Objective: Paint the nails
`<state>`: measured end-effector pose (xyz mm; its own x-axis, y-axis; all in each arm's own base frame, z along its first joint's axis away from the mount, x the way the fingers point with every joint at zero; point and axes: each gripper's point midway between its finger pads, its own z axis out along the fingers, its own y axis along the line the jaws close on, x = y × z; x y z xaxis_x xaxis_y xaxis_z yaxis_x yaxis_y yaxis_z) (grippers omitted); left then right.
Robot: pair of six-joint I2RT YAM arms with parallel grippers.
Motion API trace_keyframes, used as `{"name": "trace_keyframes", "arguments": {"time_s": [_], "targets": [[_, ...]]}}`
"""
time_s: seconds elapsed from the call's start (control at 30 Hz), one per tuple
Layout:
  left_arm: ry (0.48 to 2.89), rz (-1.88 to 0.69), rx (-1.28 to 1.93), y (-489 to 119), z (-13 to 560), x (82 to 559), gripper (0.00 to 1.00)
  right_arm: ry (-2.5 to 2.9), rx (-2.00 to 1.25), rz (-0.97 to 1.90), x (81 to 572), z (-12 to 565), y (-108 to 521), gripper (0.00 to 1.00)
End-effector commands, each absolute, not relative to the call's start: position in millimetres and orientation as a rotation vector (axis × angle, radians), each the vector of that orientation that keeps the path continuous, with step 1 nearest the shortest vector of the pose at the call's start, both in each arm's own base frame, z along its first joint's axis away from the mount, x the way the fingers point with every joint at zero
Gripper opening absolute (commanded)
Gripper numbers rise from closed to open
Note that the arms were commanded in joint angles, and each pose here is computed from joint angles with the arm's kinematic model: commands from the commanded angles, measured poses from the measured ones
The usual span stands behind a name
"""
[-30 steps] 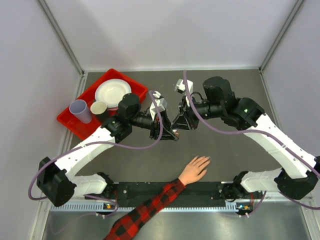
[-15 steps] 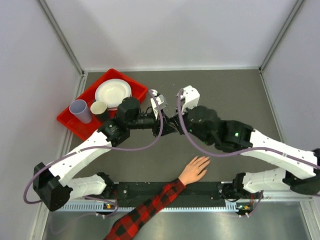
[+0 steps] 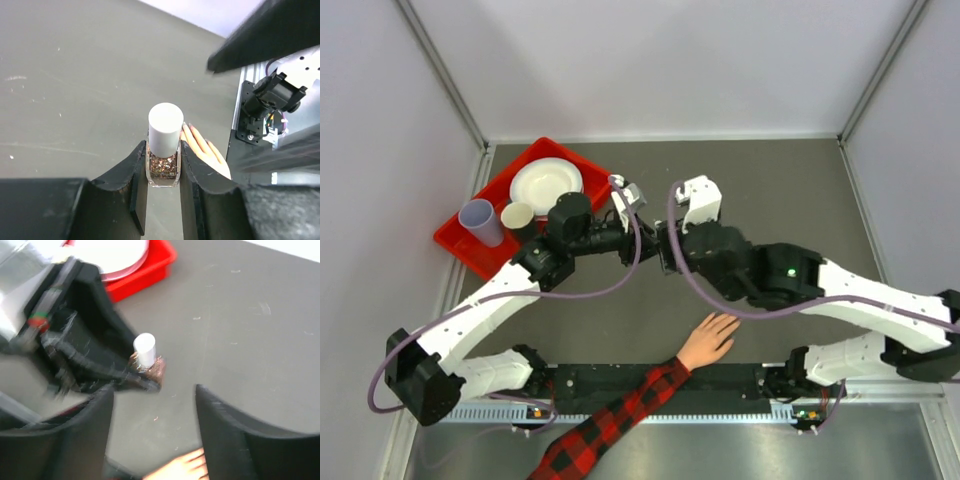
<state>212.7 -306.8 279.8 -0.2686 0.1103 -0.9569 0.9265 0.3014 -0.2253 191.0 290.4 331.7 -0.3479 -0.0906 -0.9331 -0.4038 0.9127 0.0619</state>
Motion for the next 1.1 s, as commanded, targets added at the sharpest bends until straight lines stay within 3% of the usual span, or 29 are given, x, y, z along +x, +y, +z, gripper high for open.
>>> {"name": "trace_keyframes", "arguments": {"time_s": [0.0, 0.27, 0.43, 0.63, 0.9, 1.0, 1.07], "targets": [[1.385, -1.175, 1.079, -318, 326, 199, 0.0, 1.861, -0.617, 0.609, 168, 366, 284, 0.71], [1.297, -1.45, 1.262, -326, 328, 158, 0.0, 1.751, -0.969, 0.932, 146, 384, 278, 0.73], [1.264, -1.618, 1.337, -325, 330, 137, 0.0, 1.69, -1.072, 1.148, 147, 390, 283, 0.58], [1.247, -1.635, 1.354, -323, 332, 132, 0.0, 1.697, -1.116, 1.207, 152, 382, 294, 0.54], [1.247, -1.619, 1.341, -323, 333, 133, 0.0, 1.698, -1.14, 1.269, 151, 378, 302, 0.25], [1.263, -1.549, 1.302, -325, 334, 144, 0.0, 1.705, -1.153, 1.291, 146, 373, 302, 0.19], [1.346, -1.46, 1.218, -327, 329, 162, 0.0, 1.709, -1.147, 1.288, 146, 370, 301, 0.07]]}}
